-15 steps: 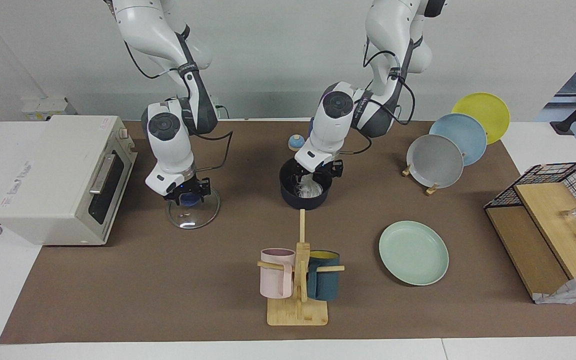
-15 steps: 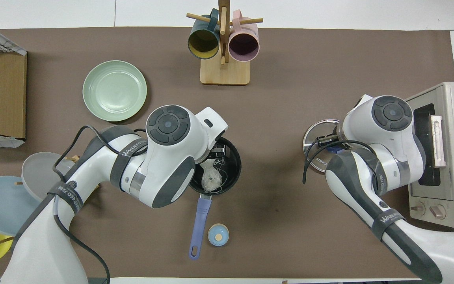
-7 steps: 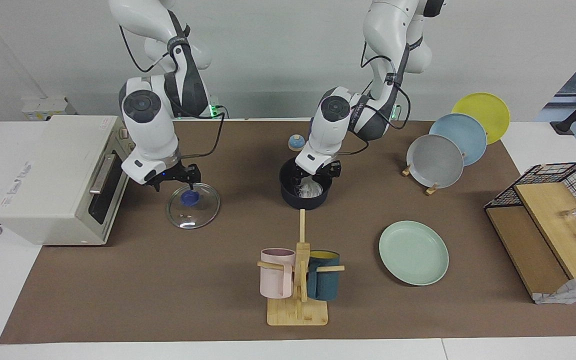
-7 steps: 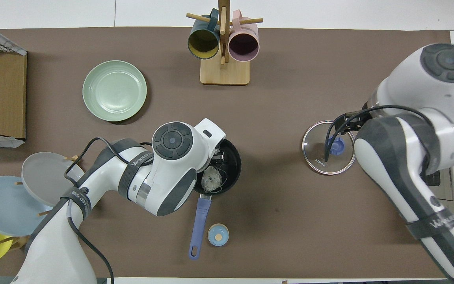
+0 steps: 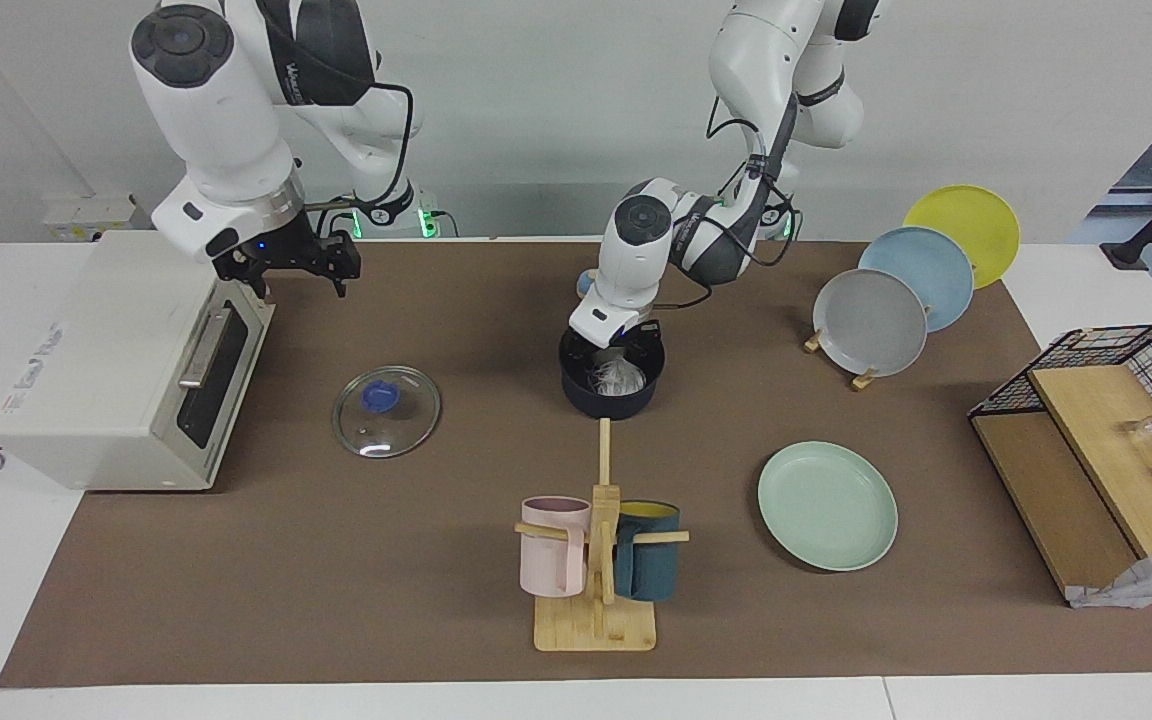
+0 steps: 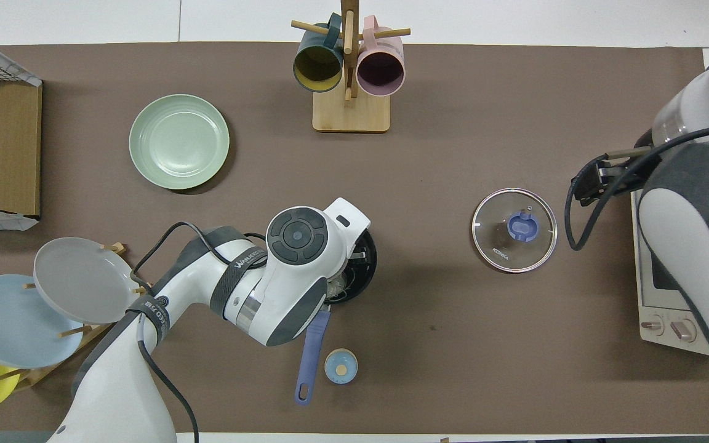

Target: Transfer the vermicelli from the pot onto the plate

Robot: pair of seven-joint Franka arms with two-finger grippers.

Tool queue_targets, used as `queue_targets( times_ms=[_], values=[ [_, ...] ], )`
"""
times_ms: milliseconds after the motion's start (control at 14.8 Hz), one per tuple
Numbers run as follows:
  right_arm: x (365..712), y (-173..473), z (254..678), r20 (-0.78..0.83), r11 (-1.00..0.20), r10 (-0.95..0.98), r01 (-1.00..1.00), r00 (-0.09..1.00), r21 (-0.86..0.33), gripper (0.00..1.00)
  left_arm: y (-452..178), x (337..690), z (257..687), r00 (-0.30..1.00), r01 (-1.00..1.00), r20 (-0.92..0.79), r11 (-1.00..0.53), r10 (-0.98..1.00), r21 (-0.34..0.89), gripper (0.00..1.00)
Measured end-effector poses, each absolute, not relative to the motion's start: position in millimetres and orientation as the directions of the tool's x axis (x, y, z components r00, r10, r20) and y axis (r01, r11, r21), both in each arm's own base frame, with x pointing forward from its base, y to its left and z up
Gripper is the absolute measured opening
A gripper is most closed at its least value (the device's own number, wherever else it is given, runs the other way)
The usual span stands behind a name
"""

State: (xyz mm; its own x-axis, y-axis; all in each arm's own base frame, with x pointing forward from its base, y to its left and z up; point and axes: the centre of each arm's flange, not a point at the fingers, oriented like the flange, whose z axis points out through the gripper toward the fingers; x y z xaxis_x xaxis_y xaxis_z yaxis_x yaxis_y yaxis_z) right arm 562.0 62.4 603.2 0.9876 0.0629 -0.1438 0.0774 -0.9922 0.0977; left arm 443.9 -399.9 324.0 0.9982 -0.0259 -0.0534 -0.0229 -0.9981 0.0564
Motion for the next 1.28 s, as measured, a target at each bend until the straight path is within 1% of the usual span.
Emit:
queue_targets(
  times_ms=[67, 135, 202, 270, 405, 472, 607, 742, 945, 1080, 1282],
  values=[
    [558.3, 61.8, 610.1, -0.139, -0.992, 0.064, 0.078, 0.988, 0.099, 1.00, -397.9, 445.7, 323.5, 0.998, -0.036, -0.048, -0.998, -0.038, 0.050, 0.77],
    [555.8, 61.1, 614.1, -0.134, -0.992, 0.062, 0.076, 0.989, 0.101, 1.00, -396.3, 447.0, 323.1, 0.998, -0.048, -0.045, -0.998, -0.050, 0.047, 0.77],
    [555.1, 58.7, 615.3, -0.133, -0.992, 0.057, 0.071, 0.989, 0.102, 1.00, -395.1, 448.1, 323.0, 0.997, -0.059, -0.044, -0.997, -0.061, 0.046, 0.72],
    [555.4, 53.4, 613.9, -0.137, -0.993, 0.050, 0.065, 0.989, 0.102, 1.00, -394.0, 449.1, 323.0, 0.997, -0.069, -0.042, -0.997, -0.071, 0.046, 0.61],
    [556.5, 35.1, 606.7, -0.156, -0.994, 0.040, 0.055, 0.987, 0.091, 1.00, -392.2, 450.3, 322.8, 0.996, -0.078, -0.043, -0.996, -0.080, 0.043, 0.34],
    [557.3, 24.3, 604.3, -0.159, -0.996, 0.022, 0.036, 0.987, 0.086, 1.00, -392.0, 450.9, 323.5, 0.996, -0.079, -0.042, -0.996, -0.081, 0.043, 0.26],
    [557.9, 5.2, 603.4, -0.152, -0.998, -0.011, -0.002, 0.988, 0.059, 1.00, -386.7, 457.2, 329.0, 0.996, -0.068, -0.047, -0.997, -0.070, 0.039, 0.25],
    [554.1, -4.0, 600.9, -0.155, -0.999, -0.025, -0.019, 0.988, 0.040, 1.00, -376.3, 470.7, 349.1, 0.996, -0.057, -0.062, -0.998, -0.059, 0.029, 0.25],
    [539.4, 5.4, 596.7, -0.167, -0.999, -0.011, -0.004, 0.986, 0.042, 1.00, -368.4, 485.5, 404.6, 0.995, -0.043, -0.089, -0.999, -0.045, 0.017, 0.22],
    [536.5, 7.6, 600.0, -0.141, -0.999, -0.007, -0.001, 0.990, 0.042, 1.00, -363.3, 490.9, 446.1, 0.994, -0.022, -0.102, -0.999, -0.026, 0.036, 0.22],
    [532.7, 0.2, 599.3, -0.149, -0.999, -0.021, -0.015, 0.989, 0.042, 1.00, -337.9, 508.1, 515.8, 0.993, 0.032, -0.113, -0.997, 0.024, 0.071, 0.22]
  ],
)
